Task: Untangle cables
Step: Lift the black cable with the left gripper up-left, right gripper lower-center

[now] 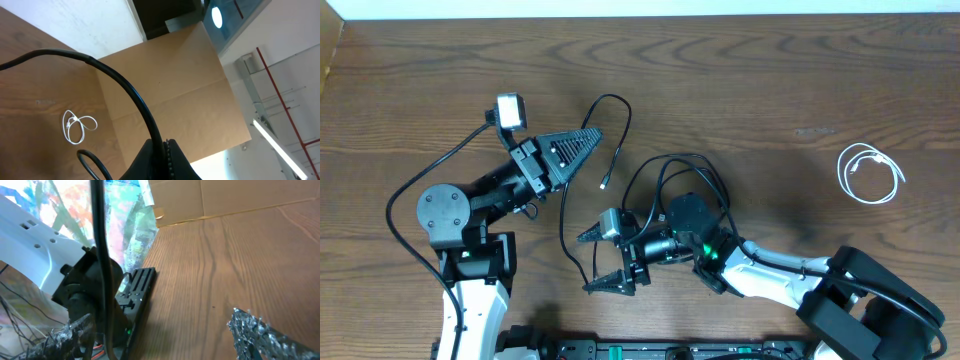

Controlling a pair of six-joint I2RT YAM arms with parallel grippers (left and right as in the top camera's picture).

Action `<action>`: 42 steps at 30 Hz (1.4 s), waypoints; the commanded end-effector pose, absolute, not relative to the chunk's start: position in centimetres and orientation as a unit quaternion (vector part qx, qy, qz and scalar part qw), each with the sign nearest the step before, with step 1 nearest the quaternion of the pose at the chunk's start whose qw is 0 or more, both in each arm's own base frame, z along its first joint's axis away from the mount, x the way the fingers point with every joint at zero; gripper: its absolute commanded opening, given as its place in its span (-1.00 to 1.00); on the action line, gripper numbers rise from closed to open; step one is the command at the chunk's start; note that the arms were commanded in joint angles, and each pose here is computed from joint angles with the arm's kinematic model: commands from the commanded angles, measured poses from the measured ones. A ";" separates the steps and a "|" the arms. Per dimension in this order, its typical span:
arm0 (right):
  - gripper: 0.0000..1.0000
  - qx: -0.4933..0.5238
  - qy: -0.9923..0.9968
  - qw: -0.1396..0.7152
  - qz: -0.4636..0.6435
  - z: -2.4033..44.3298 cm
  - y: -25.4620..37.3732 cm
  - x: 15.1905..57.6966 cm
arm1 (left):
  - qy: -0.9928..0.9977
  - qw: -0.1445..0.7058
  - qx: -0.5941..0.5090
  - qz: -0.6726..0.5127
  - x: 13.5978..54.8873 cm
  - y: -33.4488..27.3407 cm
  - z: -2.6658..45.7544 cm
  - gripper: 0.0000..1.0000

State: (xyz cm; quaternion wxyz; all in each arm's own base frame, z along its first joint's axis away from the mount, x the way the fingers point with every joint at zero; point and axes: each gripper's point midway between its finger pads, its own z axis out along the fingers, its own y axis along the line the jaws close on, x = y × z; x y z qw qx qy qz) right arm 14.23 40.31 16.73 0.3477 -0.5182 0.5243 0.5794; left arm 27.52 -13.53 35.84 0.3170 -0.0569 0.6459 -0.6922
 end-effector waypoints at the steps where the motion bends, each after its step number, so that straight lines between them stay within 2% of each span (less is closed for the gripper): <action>1: 0.64 -0.515 0.529 0.339 0.584 16.6 40.6 13.7 | 0.650 0.310 -0.056 -0.692 27.7 -13.6 35.4 -0.85; 18: 0.46 -0.521 0.528 0.323 0.587 16.1 41.4 12.0 | 0.652 0.305 -0.060 -0.692 28.0 -13.5 35.1 -0.85; 24: 0.35 -0.505 0.566 0.325 0.565 14.8 41.7 12.8 | 0.652 0.305 -0.060 -0.692 28.0 -13.5 35.1 -0.85; 35: 0.34 -0.512 0.558 0.315 0.572 14.9 42.1 11.4 | 0.652 0.308 -0.058 -0.691 28.0 -13.5 35.1 -0.85; 40: 0.10 -0.529 0.525 0.307 0.592 15.8 42.0 10.0 | 0.652 0.308 -0.058 -0.690 28.0 -13.5 35.1 -0.85; 41: 0.02 -0.531 0.521 0.305 0.594 15.9 42.0 9.9 | 0.652 0.308 -0.058 -0.690 28.0 -13.5 35.1 -0.85; 42: -0.16 -0.531 0.522 0.304 0.594 15.9 42.0 9.8 | 0.652 0.308 -0.058 -0.690 28.0 -13.5 35.1 -0.85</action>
